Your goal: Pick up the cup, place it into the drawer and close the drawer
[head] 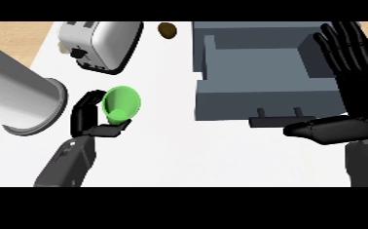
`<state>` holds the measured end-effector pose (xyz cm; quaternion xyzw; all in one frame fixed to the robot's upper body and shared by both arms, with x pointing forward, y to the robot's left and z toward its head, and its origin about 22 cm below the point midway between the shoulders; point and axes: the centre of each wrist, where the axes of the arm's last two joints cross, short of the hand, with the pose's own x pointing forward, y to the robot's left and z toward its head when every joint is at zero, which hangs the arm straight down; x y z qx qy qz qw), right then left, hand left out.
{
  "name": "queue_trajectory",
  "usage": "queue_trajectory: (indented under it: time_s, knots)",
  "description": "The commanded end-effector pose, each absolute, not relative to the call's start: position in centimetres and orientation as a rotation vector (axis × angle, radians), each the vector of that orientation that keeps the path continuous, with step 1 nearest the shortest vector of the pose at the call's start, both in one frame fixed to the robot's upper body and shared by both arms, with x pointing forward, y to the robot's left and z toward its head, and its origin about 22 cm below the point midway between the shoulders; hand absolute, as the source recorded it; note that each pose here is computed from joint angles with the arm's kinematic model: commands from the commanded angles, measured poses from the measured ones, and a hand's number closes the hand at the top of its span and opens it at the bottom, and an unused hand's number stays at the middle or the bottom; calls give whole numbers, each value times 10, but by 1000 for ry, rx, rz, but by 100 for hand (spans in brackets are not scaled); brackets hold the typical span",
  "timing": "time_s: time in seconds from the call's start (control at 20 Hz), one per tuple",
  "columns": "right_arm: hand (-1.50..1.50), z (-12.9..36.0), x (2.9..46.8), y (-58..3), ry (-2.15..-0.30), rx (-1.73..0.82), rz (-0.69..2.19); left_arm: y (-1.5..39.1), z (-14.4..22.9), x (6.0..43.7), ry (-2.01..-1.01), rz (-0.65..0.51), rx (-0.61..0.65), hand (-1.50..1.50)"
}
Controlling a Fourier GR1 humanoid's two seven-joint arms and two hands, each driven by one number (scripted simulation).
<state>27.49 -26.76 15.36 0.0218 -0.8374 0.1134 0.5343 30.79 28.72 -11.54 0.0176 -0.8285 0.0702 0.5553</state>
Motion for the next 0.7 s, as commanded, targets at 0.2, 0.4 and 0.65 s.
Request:
queue_trajectory:
  time_s: [0.2,0.4,0.65]
  knots:
    - [-150,155,267,-283,-1971,29,307,246,-71,353,-2128,81,-180,150]
    - [-150,151,267,-273,-1971,8,274,203,-11,392,-2169,17,-241,150]
    - [-150,142,266,-282,-1974,-4,230,156,62,416,-2175,-54,-315,150]
